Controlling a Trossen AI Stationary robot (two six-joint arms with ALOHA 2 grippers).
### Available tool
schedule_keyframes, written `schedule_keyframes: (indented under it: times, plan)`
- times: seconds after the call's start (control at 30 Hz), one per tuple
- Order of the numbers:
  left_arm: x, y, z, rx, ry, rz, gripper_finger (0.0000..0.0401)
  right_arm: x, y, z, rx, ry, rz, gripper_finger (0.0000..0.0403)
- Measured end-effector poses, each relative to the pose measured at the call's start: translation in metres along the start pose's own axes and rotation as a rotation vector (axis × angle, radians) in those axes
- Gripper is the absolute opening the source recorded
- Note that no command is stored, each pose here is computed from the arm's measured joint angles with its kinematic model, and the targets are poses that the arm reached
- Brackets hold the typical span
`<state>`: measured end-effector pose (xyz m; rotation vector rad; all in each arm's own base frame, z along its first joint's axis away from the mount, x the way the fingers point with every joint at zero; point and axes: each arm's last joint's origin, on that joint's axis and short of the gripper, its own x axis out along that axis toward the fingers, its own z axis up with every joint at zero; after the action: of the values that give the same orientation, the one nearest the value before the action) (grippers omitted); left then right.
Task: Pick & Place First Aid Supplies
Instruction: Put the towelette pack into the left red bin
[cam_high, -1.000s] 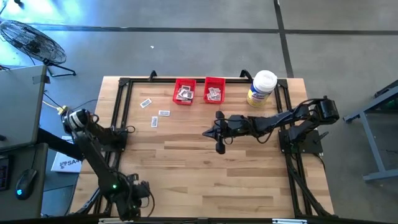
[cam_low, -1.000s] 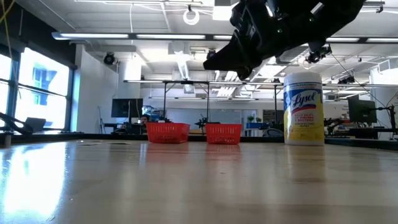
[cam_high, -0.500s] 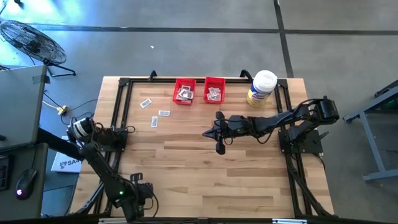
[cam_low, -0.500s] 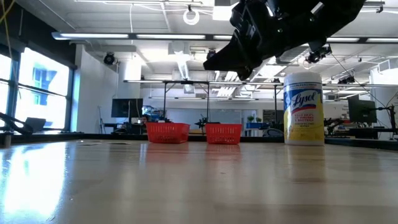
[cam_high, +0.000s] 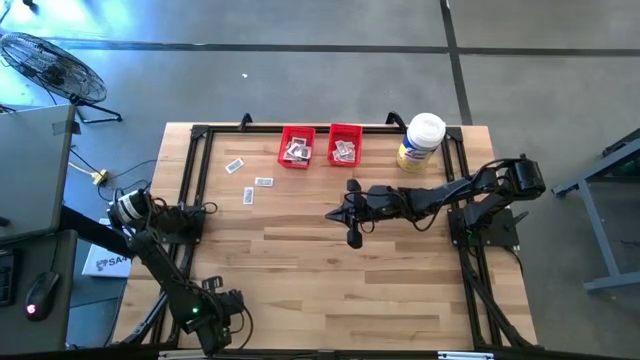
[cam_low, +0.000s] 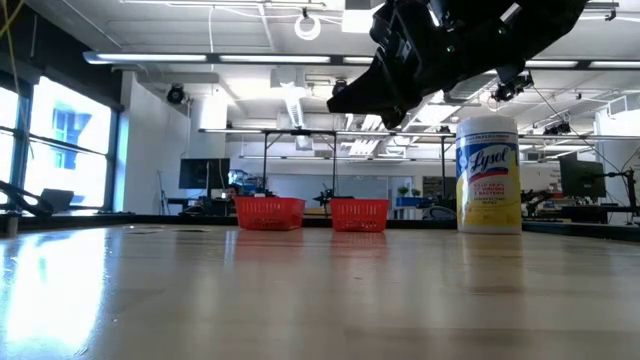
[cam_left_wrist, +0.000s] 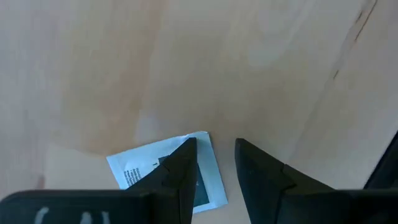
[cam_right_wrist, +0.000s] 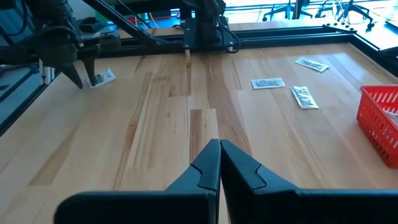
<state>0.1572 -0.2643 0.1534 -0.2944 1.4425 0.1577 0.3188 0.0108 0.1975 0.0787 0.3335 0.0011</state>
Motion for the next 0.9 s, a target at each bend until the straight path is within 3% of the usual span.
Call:
schedule_keyframes:
  times: [0.4,0.9]
  plan:
    - [-0.02,-0.009,0.004,-0.04,-0.017,0.027,0.0106,0.0,0.0,0.0,0.0,0.0,0.0,0.0002]
    - [0.012,-0.013,-0.008,-0.025,0.004,0.146,0.0106,0.0,0.0,0.0,0.0,0.0,0.0,0.0002]
